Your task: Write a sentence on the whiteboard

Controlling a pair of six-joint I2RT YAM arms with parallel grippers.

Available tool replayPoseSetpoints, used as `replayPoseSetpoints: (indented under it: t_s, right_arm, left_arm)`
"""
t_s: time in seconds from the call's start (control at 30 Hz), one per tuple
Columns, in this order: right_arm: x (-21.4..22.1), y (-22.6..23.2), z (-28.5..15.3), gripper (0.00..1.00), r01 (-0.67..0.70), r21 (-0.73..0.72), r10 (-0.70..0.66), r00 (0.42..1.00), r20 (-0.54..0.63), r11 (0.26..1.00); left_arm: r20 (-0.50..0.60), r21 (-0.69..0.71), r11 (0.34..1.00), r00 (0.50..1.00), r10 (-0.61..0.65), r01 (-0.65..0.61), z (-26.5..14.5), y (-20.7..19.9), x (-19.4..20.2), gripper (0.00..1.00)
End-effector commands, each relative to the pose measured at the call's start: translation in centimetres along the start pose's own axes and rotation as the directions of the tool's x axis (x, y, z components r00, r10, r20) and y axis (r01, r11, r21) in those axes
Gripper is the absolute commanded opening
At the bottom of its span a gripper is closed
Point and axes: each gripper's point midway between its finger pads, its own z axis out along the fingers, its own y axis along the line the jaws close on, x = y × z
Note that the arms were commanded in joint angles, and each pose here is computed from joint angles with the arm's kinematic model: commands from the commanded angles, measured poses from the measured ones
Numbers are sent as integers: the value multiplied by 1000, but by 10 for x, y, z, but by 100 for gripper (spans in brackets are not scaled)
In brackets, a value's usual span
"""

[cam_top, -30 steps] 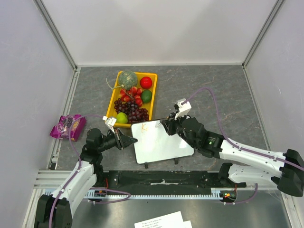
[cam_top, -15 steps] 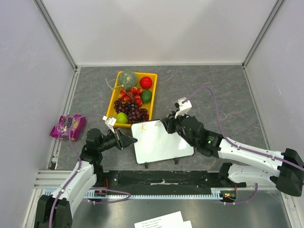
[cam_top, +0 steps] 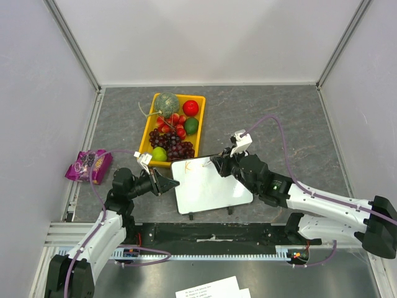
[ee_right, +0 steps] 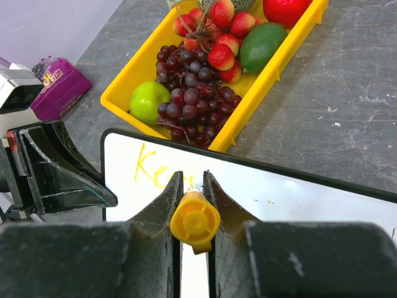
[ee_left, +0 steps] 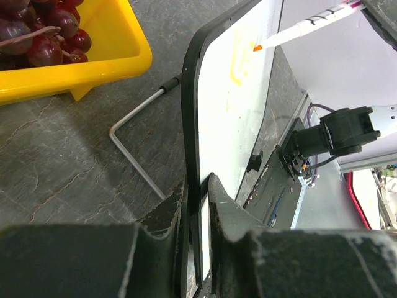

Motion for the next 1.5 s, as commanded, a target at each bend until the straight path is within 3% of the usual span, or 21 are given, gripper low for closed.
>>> replayPoseSetpoints:
  t_s: [0.0,0.53,0.97,1.47]
  right_arm:
    - [10,-7,-4,0,1,7,-1,1000,-21,1000]
    - [41,-4,-13,0,-9,-65,2,994,-108,998]
    - [-27,23,-18,0,-23,-127,27,999,32,992]
    - [-31,8,4,0,5,-10,-5,999,50,1000]
  left_arm:
    - [26,4,998,998,63,-63,1,-1,-7,2]
    - [29,4,998,997,65,-65,1,-1,-8,2]
    - [28,2,998,998,61,-61,1,0,-8,2]
    - [26,4,998,998,63,-63,1,-1,-7,2]
